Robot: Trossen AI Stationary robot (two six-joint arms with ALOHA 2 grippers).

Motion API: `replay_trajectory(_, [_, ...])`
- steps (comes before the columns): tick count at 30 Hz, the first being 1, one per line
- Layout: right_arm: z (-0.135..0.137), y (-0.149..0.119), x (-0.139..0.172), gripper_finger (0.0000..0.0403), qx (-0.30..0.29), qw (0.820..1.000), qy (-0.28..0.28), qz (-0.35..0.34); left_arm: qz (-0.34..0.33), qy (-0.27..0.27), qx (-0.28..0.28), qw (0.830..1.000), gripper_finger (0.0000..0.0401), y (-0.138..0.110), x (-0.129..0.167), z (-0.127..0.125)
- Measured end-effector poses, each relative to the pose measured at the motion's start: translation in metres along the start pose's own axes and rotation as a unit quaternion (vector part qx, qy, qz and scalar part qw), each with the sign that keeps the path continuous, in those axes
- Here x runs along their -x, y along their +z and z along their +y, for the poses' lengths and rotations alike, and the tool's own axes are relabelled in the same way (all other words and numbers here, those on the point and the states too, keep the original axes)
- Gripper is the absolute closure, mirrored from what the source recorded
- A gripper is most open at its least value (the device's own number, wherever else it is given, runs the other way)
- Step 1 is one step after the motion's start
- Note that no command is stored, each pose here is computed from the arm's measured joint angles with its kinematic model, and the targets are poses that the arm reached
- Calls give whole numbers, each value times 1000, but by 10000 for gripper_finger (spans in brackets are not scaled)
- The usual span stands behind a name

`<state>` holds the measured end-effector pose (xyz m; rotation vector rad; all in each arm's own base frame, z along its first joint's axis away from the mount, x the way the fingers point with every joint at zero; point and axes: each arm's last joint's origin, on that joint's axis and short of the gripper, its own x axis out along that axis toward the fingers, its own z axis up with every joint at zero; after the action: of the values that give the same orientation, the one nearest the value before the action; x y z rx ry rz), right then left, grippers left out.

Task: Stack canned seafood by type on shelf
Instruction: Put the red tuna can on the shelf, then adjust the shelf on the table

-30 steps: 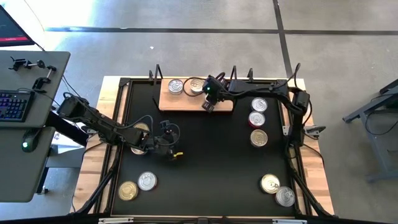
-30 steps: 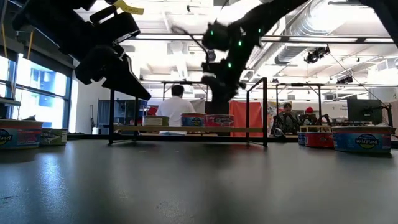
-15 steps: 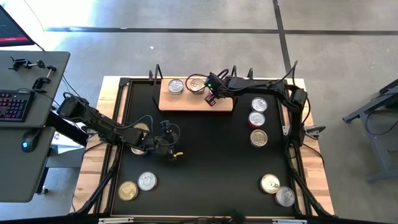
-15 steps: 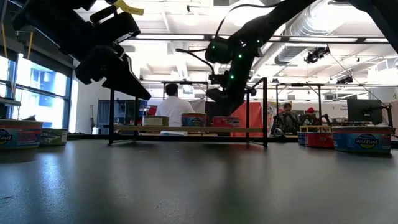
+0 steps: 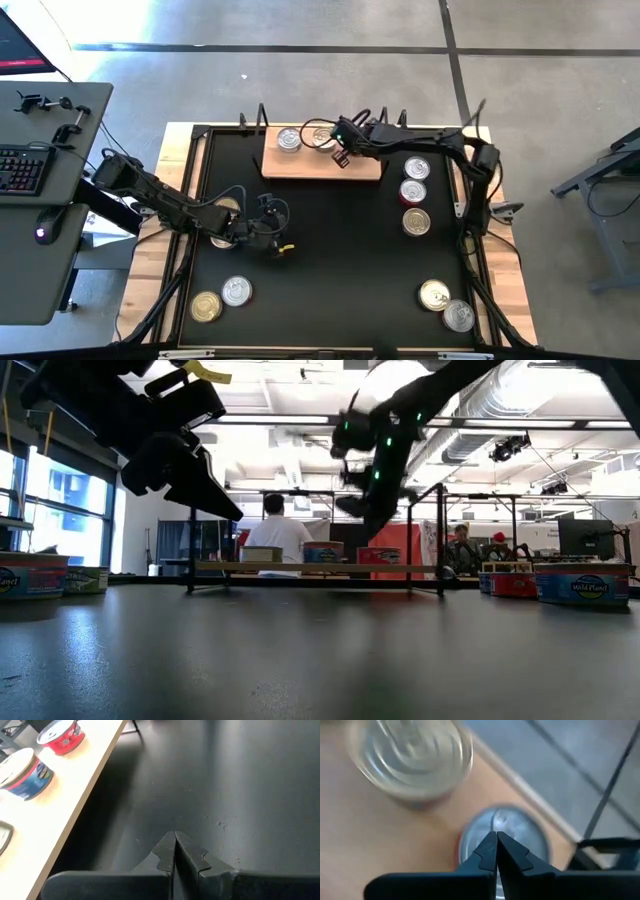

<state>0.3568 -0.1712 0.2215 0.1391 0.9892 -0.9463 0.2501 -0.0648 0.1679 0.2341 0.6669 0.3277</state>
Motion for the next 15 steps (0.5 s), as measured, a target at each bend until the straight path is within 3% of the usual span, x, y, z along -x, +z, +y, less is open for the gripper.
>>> replay_trajectory(3, [9,5,21,403,22,999,-11,-44,-2,7,-4,1000,400,0,2,-2])
replay_trajectory(9, [38,5,68,403,84,989,35,-119,-10,37,-10,999,400,-1,5,-4])
replay_trajectory(15, [70,-22,114,403,152,974,81,-147,-3,60,-15,998,400,-5,8,-7])
